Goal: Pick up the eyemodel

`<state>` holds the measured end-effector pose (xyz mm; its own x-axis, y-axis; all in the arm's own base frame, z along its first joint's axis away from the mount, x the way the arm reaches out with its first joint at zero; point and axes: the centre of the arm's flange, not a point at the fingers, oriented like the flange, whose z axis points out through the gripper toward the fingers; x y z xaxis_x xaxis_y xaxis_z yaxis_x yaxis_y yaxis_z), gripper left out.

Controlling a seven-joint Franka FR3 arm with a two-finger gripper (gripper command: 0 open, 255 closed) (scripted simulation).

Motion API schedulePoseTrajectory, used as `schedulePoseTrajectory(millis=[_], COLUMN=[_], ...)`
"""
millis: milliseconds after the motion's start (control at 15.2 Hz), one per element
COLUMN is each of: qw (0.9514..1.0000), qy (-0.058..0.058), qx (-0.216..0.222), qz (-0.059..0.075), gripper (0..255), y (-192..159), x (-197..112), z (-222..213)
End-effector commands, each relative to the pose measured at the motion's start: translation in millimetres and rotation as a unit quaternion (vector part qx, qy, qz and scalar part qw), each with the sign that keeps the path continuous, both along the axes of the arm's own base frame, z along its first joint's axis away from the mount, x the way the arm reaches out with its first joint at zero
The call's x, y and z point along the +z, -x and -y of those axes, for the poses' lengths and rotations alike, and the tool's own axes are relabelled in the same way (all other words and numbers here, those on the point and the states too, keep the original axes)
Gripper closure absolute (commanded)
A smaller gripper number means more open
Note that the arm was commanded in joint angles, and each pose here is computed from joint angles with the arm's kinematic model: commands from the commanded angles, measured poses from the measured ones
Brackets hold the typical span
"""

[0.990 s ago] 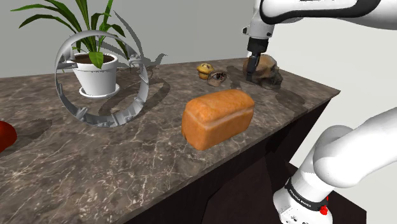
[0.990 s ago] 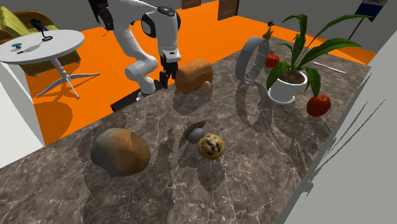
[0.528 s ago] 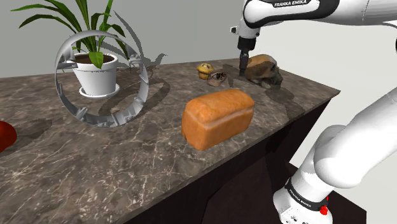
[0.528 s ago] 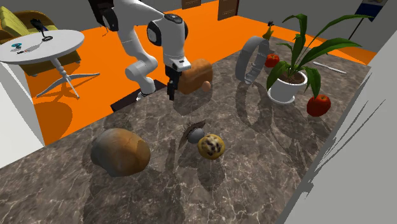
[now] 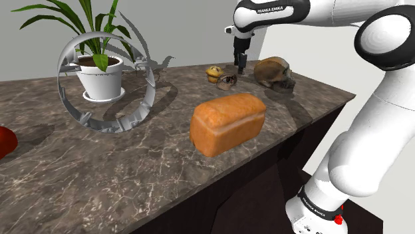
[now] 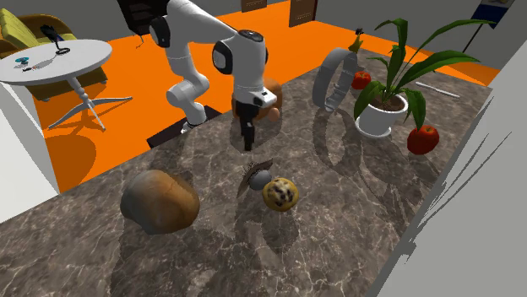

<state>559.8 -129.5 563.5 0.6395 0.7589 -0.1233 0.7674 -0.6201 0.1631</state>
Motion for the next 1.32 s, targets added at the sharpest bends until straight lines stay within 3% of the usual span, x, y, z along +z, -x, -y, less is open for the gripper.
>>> schedulePoseTrajectory(millis=[0, 264, 858, 924, 1254], qw=[0.9992, 0.9948, 0.9948, 0.9948, 0.9948], qy=[0.010, 0.024, 0.024, 0.024, 0.024], qx=[0.039, 0.099, 0.099, 0.099, 0.099], qz=[0.003, 0.007, 0.007, 0.007, 0.007], gripper=[0, 0, 0, 255, 255], y=[-24, -61, -61, -62, -62], x=[-4, -6, -46, -47, -46], z=[0, -4, -4, -4, -4])
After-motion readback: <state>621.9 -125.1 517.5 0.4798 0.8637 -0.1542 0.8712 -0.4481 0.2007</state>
